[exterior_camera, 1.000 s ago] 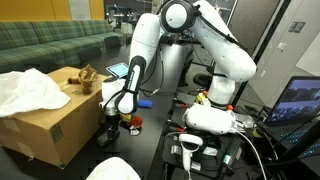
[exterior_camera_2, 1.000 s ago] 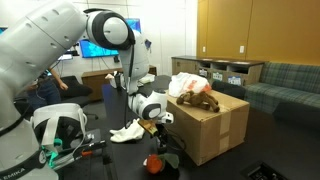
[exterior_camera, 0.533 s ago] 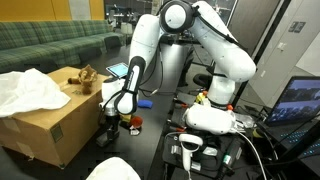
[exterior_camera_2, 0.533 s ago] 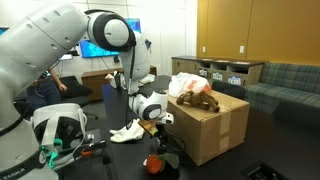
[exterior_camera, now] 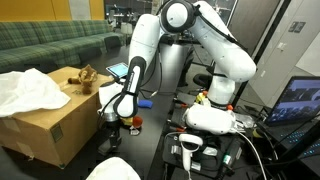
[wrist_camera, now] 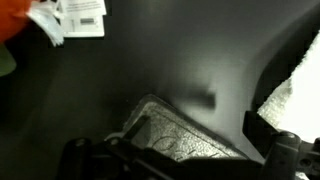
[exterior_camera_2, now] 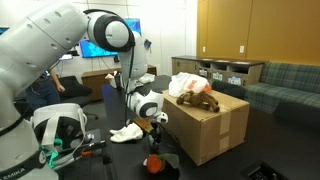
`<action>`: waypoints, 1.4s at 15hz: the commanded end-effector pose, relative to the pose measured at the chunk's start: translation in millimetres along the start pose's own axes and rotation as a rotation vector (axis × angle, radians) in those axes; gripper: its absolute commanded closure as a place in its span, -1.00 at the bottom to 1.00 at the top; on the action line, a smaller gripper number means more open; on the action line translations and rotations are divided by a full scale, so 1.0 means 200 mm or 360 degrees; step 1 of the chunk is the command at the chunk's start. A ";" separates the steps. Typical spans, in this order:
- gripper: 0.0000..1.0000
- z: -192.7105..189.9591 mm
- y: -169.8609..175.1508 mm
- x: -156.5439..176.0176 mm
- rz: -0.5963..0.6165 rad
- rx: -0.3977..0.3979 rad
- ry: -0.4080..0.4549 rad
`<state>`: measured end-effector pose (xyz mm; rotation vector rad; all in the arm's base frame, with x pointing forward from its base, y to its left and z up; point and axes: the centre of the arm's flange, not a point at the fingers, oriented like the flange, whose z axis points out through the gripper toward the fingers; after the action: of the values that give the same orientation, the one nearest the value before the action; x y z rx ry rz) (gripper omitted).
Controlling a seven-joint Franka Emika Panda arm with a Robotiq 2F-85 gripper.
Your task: Remove the blue object from the box and replace it with the brown toy, remove the orange plush toy and replace it with the gray duster, remove the white plastic from the box and replace it with the towel
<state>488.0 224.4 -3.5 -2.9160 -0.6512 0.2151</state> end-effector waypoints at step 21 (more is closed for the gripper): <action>-1.00 -0.16 -0.07 0.10 -0.0846 -0.0462 0.0142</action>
<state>497.5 246.6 34.3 -2.8926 -1.4003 -0.0334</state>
